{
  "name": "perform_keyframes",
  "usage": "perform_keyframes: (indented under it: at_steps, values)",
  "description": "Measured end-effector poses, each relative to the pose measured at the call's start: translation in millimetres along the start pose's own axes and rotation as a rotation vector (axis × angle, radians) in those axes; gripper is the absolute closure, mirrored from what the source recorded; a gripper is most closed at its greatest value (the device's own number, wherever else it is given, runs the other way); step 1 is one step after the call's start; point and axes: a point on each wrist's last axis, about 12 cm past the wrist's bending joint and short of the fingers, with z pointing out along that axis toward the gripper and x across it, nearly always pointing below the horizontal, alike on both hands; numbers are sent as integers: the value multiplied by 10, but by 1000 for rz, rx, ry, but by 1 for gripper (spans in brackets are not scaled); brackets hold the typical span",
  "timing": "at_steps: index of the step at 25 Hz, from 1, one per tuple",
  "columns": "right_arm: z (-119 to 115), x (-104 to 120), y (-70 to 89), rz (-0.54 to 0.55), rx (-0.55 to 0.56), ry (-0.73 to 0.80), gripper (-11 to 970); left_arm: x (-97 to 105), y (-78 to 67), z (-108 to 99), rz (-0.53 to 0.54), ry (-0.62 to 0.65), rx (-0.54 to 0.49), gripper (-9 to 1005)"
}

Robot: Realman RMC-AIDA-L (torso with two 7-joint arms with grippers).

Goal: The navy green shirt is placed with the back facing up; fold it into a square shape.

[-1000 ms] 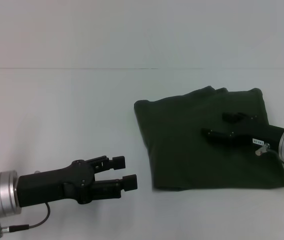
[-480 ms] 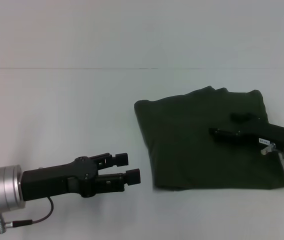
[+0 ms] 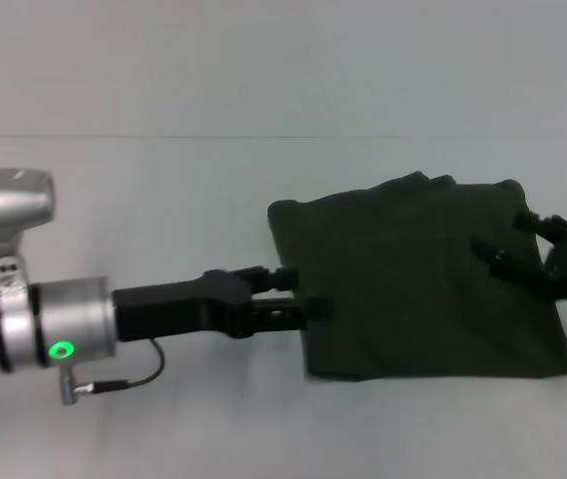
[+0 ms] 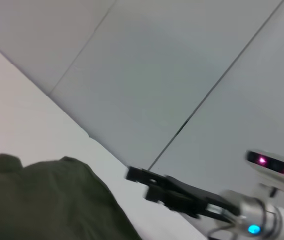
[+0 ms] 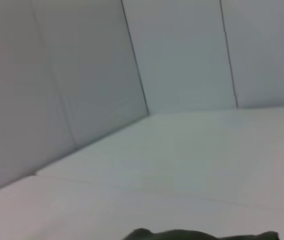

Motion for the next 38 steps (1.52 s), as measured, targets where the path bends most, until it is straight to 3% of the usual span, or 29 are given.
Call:
perform_keyframes:
  at_steps: [7,11,17,28,38]
  values:
    - [-377,259,132,28,-11,-9,59,-160,141,589,122,144,-147,76]
    - [-506,368,175,33,3,4,59,-241,206,754,158,106,-211,77]
    - [-599,426,187,38,18,11,59,-264,263,891,309,33,-265,77]
    - [-592,401,190,32,6,3,59,-97,490,883,384,92,-485,75]
    - [-575,379,185,27,0,0,59,-42,592,826,385,123,-590,76]
